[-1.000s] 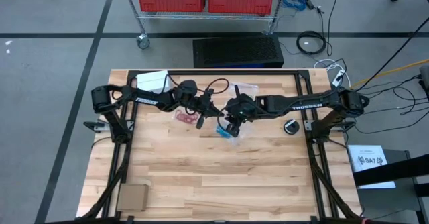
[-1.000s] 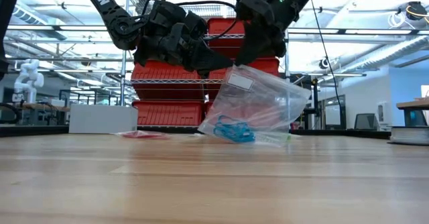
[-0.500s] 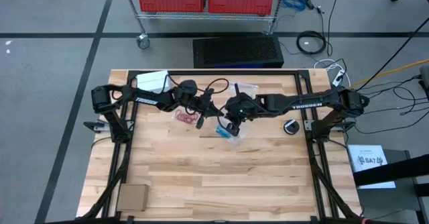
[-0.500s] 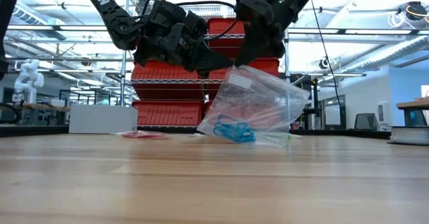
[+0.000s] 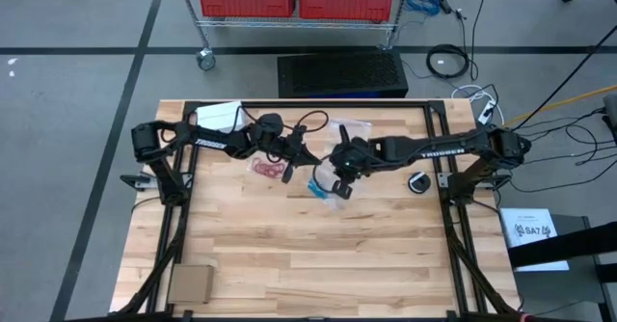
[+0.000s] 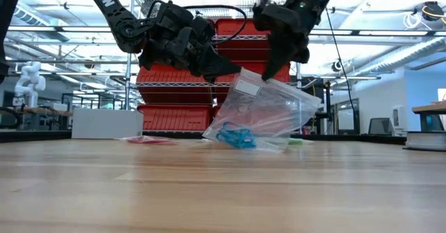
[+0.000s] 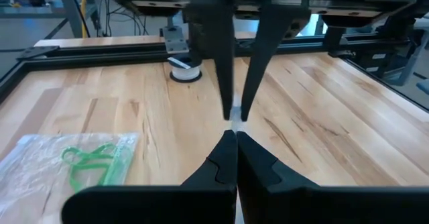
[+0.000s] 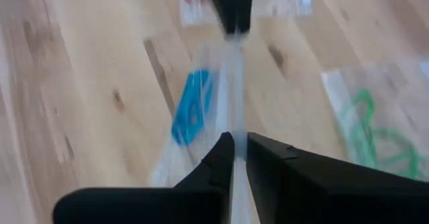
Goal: Sort rubber bands
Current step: Close the bottom right transparent zip lock bag, then move the transparent zip lock bags to the middle
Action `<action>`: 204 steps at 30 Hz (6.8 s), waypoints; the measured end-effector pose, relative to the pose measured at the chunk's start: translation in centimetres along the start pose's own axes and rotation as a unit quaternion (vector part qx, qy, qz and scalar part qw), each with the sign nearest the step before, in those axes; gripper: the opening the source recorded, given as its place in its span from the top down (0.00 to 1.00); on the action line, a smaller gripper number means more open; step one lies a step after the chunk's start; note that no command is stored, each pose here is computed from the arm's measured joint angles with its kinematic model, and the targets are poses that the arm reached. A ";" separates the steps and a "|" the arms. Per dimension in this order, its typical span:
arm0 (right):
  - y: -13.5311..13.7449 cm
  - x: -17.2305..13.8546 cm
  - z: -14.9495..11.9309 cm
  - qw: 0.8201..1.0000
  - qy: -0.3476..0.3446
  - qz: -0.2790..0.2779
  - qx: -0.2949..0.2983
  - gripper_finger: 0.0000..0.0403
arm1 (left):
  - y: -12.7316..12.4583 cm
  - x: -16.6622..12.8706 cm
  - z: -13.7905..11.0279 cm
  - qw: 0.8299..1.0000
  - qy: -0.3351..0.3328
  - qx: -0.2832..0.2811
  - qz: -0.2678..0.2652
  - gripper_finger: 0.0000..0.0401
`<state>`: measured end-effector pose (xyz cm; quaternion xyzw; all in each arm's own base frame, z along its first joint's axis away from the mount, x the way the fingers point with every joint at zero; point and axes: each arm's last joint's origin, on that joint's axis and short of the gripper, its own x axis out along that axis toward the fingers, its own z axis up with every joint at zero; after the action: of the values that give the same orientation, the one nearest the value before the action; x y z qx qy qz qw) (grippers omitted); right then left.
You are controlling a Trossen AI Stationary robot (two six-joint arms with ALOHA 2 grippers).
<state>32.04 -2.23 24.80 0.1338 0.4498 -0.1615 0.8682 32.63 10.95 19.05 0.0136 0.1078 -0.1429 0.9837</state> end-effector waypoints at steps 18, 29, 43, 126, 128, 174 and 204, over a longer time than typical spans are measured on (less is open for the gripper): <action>1.1 -0.8 -3.5 0.989 0.145 -0.029 0.013 0.96 | 0.1 -0.1 -0.1 1.000 0.005 -0.004 0.003 1.00; 0.8 -1.2 -4.4 0.979 0.196 -0.048 0.021 0.96 | 0.3 -0.1 -0.5 0.998 0.028 0.003 0.050 1.00; 0.6 -1.2 -4.7 0.976 0.205 -0.064 0.020 0.77 | -0.1 0.1 -0.8 0.997 0.047 -0.005 0.055 0.97; 5.2 12.9 -3.9 0.997 0.021 0.016 -0.074 1.00 | -10.0 -6.6 -4.4 0.858 0.371 -0.217 0.283 1.00; 5.2 12.8 -3.6 0.996 0.020 0.017 -0.090 1.00 | -10.1 -6.8 -5.3 0.857 0.368 -0.220 0.285 1.00; -6.4 8.5 -7.4 0.986 0.072 -0.087 0.126 1.00 | -13.0 -8.6 -5.7 0.874 0.240 -0.240 0.347 0.98; 3.5 3.3 -12.5 0.977 0.152 -0.034 0.145 0.96 | -12.7 -9.8 -4.9 0.894 0.203 -0.242 0.316 0.97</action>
<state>26.01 5.12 15.43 0.2656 0.5526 -0.2319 0.7552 18.86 1.78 16.42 -0.1631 0.3264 0.2121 0.9066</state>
